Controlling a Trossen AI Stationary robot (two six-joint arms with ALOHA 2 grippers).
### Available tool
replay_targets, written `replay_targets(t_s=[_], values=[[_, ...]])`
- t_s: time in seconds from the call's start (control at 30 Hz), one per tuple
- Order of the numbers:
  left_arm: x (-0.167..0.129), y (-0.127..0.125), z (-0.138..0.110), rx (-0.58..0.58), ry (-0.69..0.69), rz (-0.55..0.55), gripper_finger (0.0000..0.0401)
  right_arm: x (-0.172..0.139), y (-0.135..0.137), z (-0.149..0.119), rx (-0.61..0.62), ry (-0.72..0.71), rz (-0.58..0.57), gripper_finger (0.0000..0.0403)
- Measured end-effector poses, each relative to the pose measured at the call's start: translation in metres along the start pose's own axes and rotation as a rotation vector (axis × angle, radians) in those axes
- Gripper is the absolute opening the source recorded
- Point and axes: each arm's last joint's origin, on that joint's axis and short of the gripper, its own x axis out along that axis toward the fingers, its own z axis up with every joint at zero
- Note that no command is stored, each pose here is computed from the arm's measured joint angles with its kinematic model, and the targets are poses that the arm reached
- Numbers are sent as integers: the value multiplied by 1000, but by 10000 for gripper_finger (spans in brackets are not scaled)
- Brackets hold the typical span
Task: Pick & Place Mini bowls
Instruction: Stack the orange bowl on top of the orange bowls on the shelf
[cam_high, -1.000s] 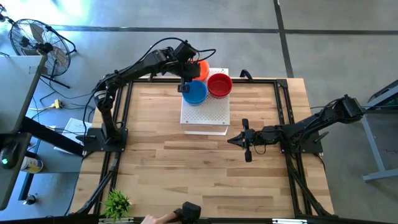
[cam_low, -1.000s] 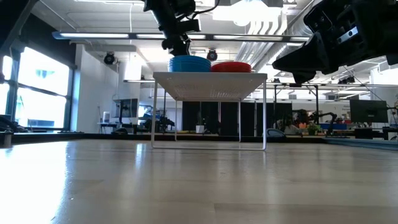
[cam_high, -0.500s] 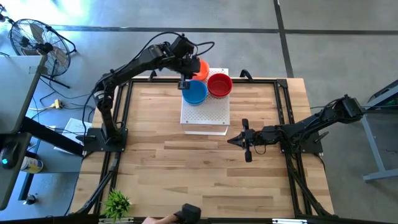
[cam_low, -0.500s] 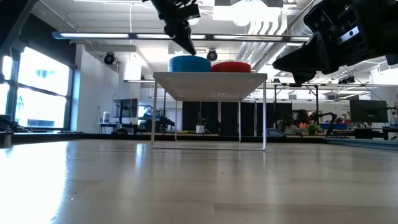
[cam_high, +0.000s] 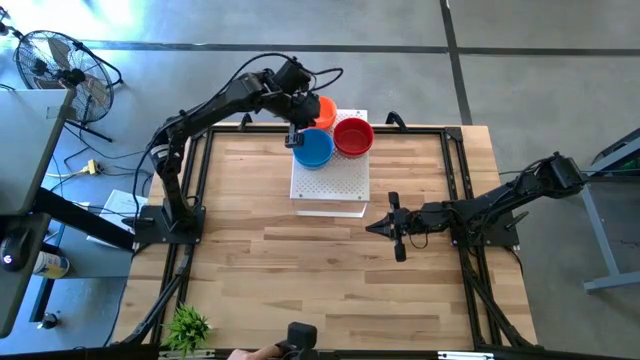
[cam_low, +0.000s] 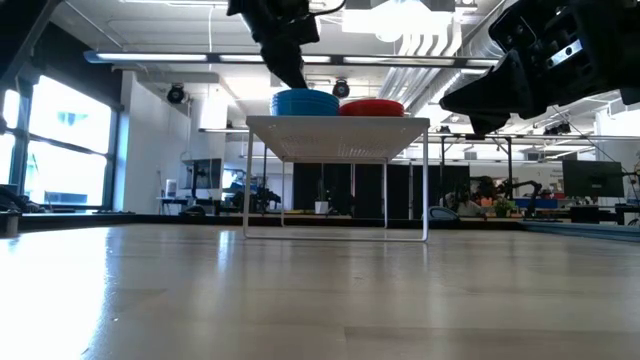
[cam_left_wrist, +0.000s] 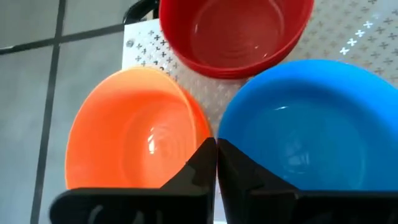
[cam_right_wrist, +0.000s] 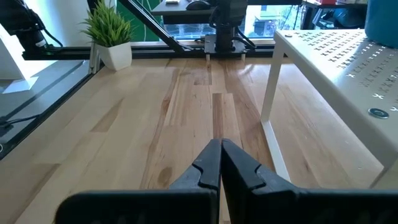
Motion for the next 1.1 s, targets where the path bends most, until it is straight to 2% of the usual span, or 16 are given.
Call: replay_targets(t_s=[0.5, 0.67, 0.93, 1.1], values=[[2, 0, 0, -3, -6, 1, 1, 0, 0, 0, 8, -1, 0, 0], [1, 5, -5, -50, -18, -16, 1, 0, 0, 0, 8, -1, 0, 0], [26, 9, -5, -69, 3, -24, 1, 0, 1, 1, 14, -8, 18, 0], [27, 10, -4, -65, -9, -8, 1, 0, 1, 1, 14, -13, 20, 0]])
